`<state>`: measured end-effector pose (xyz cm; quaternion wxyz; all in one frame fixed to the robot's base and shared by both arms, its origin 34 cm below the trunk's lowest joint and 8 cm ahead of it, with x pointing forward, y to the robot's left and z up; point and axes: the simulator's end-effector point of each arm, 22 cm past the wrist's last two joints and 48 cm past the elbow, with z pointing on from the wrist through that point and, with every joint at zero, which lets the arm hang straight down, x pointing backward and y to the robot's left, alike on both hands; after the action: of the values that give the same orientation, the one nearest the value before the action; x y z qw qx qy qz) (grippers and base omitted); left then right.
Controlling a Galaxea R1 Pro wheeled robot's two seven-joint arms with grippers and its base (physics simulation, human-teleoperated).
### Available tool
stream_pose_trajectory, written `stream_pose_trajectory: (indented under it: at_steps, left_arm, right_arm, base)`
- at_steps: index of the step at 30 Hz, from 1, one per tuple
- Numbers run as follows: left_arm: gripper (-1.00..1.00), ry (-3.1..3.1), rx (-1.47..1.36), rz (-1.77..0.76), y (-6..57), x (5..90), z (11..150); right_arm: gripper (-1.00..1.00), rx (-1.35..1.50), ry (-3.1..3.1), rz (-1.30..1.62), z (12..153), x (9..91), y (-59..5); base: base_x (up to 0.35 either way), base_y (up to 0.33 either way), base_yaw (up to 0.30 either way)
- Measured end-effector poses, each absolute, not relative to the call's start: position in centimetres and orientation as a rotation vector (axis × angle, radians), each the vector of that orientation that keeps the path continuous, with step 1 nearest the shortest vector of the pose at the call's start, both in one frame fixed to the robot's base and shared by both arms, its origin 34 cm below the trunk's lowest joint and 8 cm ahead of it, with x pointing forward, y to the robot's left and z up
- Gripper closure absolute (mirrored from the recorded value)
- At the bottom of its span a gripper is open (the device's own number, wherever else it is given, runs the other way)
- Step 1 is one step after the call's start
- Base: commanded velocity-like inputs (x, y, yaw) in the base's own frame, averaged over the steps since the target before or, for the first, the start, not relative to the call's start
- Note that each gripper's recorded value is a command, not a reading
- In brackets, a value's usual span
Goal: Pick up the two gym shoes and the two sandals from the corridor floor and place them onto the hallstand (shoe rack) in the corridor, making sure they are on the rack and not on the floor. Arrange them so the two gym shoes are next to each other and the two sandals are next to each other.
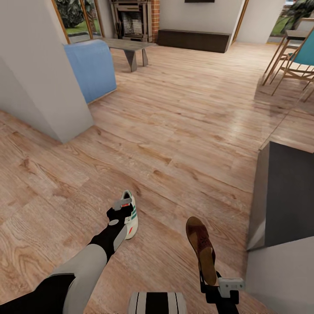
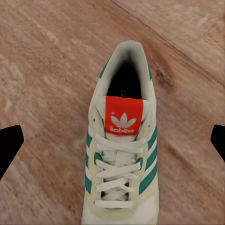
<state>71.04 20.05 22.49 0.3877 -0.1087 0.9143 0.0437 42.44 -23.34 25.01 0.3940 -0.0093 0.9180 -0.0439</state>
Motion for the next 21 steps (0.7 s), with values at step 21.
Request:
stream_pose_trajectory:
  at_steps: [21]
  left_arm:
    - [-1.0,2.358,-0.276,0.116,20.0,70.1,20.5]
  right_arm:
    - [1.0,-0.023,2.36,-0.12,24.0,41.6,-23.5]
  base:
    - [0.0,0.0,0.0]
